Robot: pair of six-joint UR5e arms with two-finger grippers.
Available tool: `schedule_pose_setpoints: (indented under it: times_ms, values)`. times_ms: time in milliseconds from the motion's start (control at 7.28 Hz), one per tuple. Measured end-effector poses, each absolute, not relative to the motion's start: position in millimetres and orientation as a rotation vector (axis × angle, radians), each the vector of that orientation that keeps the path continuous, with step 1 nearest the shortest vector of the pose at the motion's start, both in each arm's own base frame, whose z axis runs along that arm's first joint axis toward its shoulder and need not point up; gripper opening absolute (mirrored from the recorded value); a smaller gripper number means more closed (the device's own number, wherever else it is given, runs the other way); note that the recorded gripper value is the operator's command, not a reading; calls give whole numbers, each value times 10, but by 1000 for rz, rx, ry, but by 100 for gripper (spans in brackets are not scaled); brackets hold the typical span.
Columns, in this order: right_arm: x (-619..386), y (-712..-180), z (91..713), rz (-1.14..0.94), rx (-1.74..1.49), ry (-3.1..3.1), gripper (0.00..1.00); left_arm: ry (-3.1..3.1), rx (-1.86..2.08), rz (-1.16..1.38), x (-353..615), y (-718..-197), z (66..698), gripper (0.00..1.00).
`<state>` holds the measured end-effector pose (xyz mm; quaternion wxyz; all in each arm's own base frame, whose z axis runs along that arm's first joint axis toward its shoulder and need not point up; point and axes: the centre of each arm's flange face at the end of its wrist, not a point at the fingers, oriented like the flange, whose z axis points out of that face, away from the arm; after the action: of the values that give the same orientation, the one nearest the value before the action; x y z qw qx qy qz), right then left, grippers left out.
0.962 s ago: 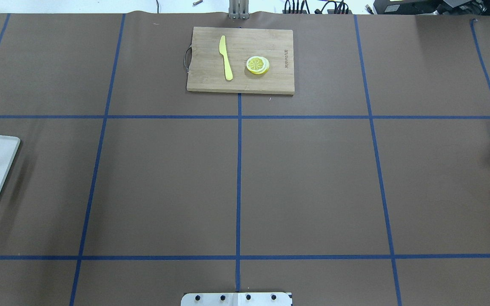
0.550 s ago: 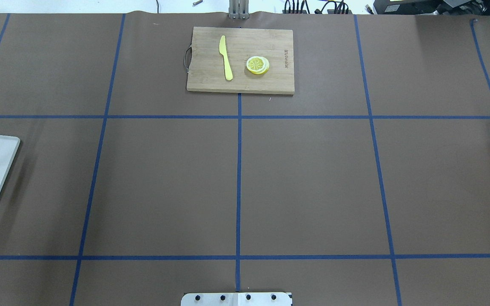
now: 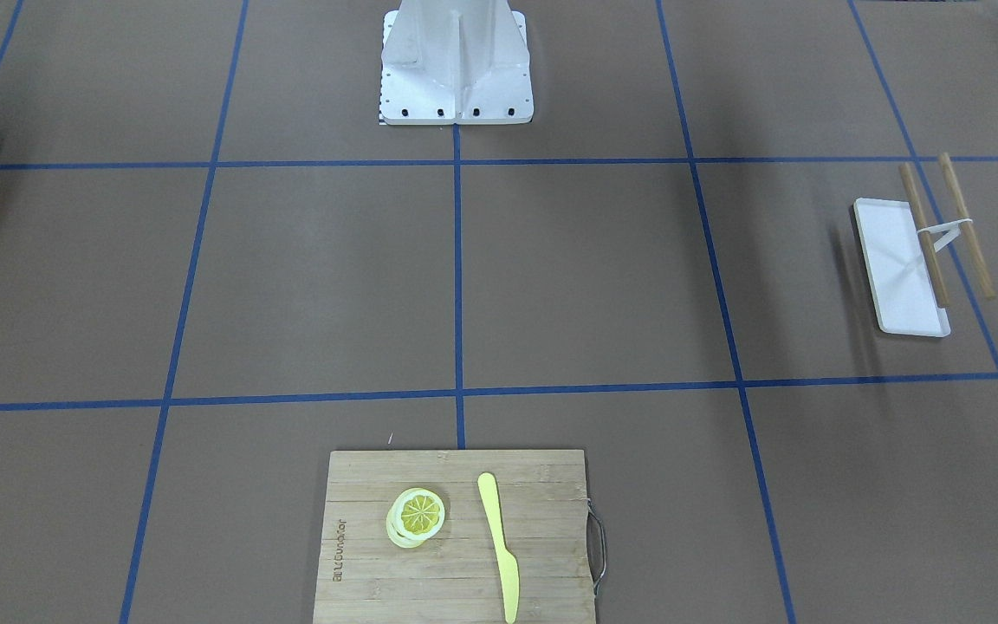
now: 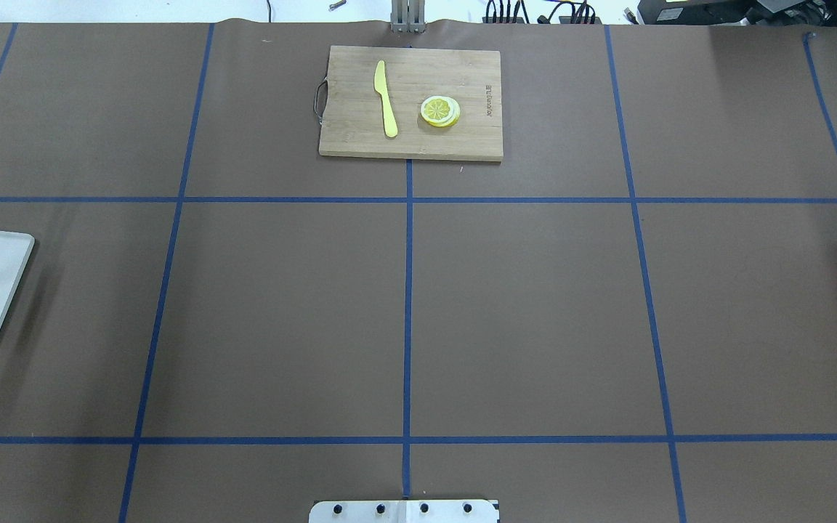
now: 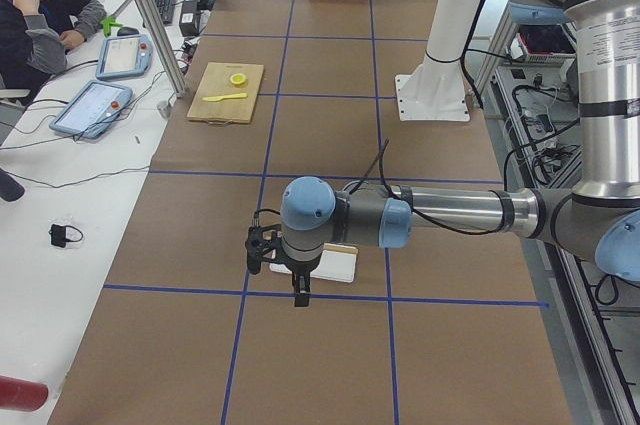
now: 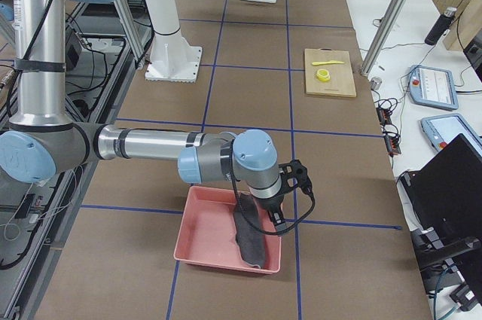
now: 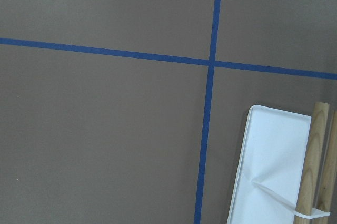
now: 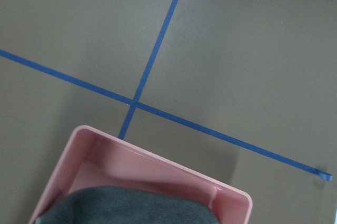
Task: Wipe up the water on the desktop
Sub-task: 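Lower the towel into the pink bin and open the right gripper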
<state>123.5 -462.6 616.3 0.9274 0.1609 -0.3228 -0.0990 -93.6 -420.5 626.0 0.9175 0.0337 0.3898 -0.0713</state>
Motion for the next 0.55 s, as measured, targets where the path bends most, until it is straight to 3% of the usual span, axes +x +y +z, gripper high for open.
schedule_pose_setpoints:
  times_ms: [275,550]
  values:
    - [686,-4796,5883,-53,245,-711,100,801,68,-146,-934,-4205,6266,99]
    - [584,-4416,6301,-41,187,-673,100,801,67,-148,-933,-4205,6271,99]
